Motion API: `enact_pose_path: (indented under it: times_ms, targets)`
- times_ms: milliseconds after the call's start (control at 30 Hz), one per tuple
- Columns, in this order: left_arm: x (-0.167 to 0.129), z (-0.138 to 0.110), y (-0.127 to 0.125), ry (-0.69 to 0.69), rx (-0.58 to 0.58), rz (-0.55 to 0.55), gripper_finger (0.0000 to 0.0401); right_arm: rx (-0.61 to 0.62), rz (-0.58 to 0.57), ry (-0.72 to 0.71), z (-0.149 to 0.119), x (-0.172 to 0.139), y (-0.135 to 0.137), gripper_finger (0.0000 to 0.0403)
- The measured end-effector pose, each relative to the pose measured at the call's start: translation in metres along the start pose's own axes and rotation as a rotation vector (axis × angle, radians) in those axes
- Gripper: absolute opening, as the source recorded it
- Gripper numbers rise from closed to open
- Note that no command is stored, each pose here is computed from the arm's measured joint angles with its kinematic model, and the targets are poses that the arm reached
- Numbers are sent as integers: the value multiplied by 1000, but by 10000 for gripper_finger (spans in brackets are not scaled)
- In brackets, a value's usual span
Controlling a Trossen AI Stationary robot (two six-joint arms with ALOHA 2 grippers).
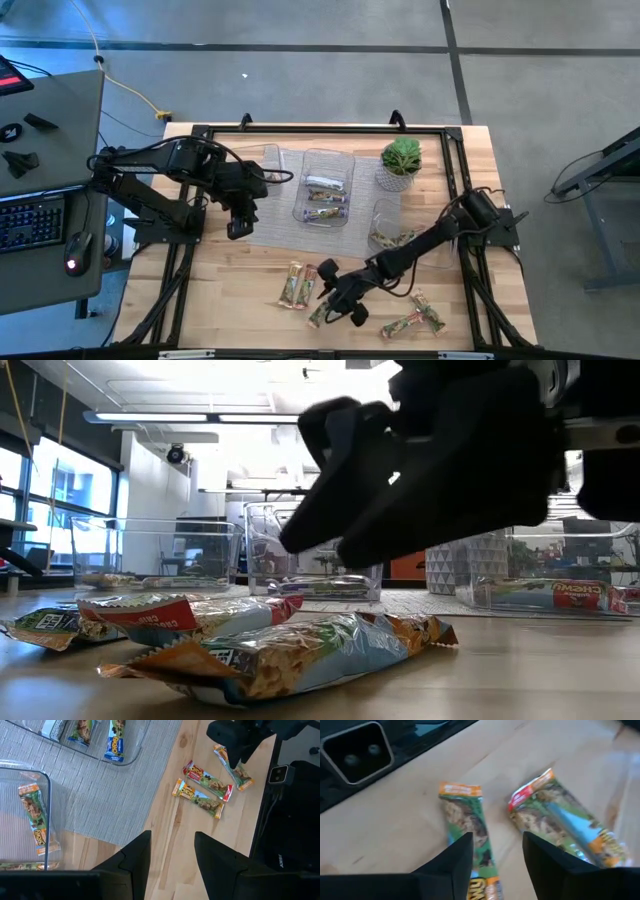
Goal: Pick and place Granola Bars by type
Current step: Put the yellow granola bar into the left transparent bin
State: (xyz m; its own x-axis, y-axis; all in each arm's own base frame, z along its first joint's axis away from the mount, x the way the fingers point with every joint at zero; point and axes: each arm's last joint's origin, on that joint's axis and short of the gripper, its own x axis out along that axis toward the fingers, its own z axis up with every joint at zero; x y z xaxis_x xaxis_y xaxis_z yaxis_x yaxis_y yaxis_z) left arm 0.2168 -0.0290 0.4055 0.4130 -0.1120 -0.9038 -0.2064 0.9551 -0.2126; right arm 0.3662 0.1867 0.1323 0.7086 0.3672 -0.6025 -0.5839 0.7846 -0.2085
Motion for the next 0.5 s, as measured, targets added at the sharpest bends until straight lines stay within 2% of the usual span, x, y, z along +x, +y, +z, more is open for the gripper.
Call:
enact_pose_path:
  times_ms: [200, 400, 500]
  targets:
    - [0, 0, 0, -2, -1, -1, 147, 92, 87, 39, -5, 0, 1, 185]
    - [0, 0, 0, -2, -7, -1, 147, 38, 91, 33, -6, 0, -2, 225]
    - [0, 0, 0, -2, -20, -1, 147, 55, 90, 33, -8, 0, -10, 243]
